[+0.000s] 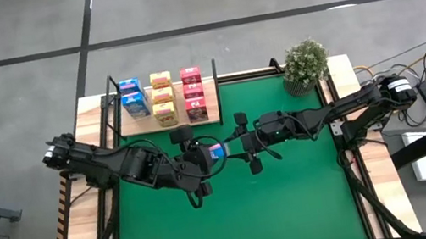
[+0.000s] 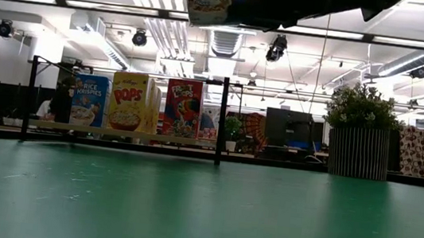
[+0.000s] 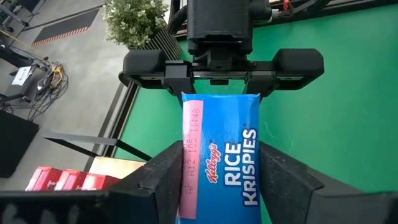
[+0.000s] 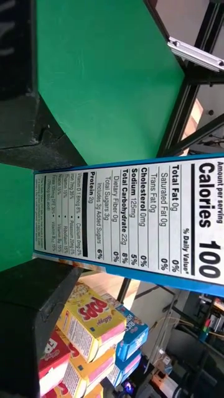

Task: Stack cereal on shelf
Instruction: Put the blue cereal box aligned with the blue cereal box on the shelf

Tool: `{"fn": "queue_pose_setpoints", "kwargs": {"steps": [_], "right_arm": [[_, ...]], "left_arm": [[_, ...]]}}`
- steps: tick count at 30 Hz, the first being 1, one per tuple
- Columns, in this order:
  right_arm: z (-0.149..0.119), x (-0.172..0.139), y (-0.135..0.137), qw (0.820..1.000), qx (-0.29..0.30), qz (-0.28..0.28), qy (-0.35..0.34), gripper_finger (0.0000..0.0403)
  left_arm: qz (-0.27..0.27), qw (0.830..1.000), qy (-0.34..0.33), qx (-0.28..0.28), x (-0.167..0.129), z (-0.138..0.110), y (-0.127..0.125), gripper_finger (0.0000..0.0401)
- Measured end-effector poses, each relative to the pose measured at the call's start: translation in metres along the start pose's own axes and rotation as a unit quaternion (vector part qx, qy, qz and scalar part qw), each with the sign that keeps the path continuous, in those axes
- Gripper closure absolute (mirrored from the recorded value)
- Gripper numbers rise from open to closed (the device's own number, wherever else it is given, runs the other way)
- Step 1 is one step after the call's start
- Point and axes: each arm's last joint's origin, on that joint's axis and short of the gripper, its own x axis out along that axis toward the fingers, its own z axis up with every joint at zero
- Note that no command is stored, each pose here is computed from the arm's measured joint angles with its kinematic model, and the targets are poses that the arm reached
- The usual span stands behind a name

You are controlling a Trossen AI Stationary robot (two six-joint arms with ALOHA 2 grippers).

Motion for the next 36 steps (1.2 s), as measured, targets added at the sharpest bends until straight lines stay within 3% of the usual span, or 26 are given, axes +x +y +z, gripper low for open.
{"fn": "queue_pose_setpoints", "kwargs": {"steps": [5,12,21,28,36], "right_arm": [[0.0,0.0,0.0,1.0,0.005,0.0,0.0,0.0207],[0.001,-0.001,-0.001,1.0,0.011,-0.001,-0.004,0.0156],[0.013,-0.02,-0.004,0.998,0.066,-0.002,-0.008,0.0101],[0.016,-0.034,-0.004,0.995,0.097,0.007,0.007,0.0096],[0.014,-0.035,-0.004,0.995,0.096,0.009,0.012,0.0109]], "left_arm": [[0.0,1.0,0.0,0.0,0.0,0.0,0.0,0.0243],[0.0,1.0,0.011,0.021,0.0,-0.002,0.001,0.0244],[0.023,0.993,0.109,0.028,-0.014,-0.026,0.017,0.0244],[0.052,0.985,0.167,-0.001,-0.037,-0.044,0.038,0.0244],[0.057,0.985,0.162,-0.03,-0.059,-0.051,0.056,0.0244]]}}
